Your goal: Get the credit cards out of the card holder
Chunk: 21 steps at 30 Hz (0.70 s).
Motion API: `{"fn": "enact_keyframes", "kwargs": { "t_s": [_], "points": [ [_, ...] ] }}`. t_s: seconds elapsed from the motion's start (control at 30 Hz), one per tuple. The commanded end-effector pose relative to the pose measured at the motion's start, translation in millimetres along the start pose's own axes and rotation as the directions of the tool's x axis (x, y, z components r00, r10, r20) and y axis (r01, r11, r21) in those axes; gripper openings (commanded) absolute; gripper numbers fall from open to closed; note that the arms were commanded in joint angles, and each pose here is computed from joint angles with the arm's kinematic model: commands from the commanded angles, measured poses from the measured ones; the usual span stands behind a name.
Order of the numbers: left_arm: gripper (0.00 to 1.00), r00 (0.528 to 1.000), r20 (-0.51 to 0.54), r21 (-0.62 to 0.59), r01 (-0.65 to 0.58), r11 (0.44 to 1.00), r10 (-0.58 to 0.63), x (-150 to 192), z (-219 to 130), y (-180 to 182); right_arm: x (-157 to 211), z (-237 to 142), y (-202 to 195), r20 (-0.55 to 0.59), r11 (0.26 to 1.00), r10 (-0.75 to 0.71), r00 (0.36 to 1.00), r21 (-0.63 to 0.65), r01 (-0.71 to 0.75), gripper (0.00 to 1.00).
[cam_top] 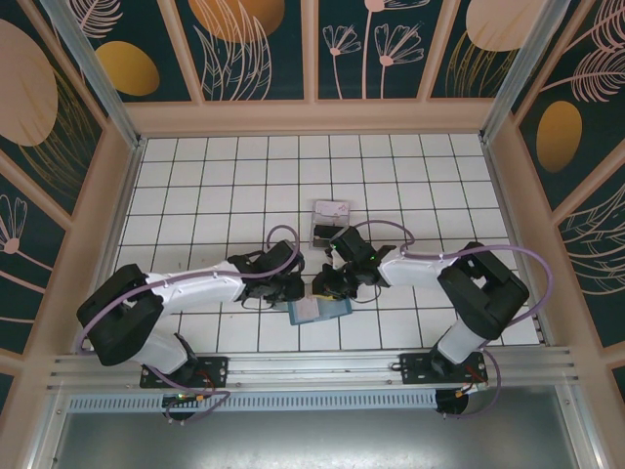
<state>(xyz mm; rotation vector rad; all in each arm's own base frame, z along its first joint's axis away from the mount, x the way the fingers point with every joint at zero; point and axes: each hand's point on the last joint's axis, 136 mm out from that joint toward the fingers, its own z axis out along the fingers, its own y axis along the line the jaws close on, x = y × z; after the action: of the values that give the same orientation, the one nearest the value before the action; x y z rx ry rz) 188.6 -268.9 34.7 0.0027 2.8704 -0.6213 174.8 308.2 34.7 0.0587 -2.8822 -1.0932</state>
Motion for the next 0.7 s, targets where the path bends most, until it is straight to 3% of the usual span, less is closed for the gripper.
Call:
{"fn": "enact_keyframes", "kwargs": {
  "t_s": [0.0,0.67],
  "points": [
    [0.17,0.999,-0.044,-0.032,0.014,0.999,-0.016,12.3,2.5,11.3,-1.1,4.7,0.5,-0.002,0.999,-0.043,0.999,0.001,0.043,0.23],
    [0.16,0.991,-0.136,-0.125,-0.009,0.992,-0.008,31.3,23.0,35.8,3.0,12.1,-12.9,-0.019,0.994,-0.095,0.995,0.053,0.096,0.29]
  ]
}}
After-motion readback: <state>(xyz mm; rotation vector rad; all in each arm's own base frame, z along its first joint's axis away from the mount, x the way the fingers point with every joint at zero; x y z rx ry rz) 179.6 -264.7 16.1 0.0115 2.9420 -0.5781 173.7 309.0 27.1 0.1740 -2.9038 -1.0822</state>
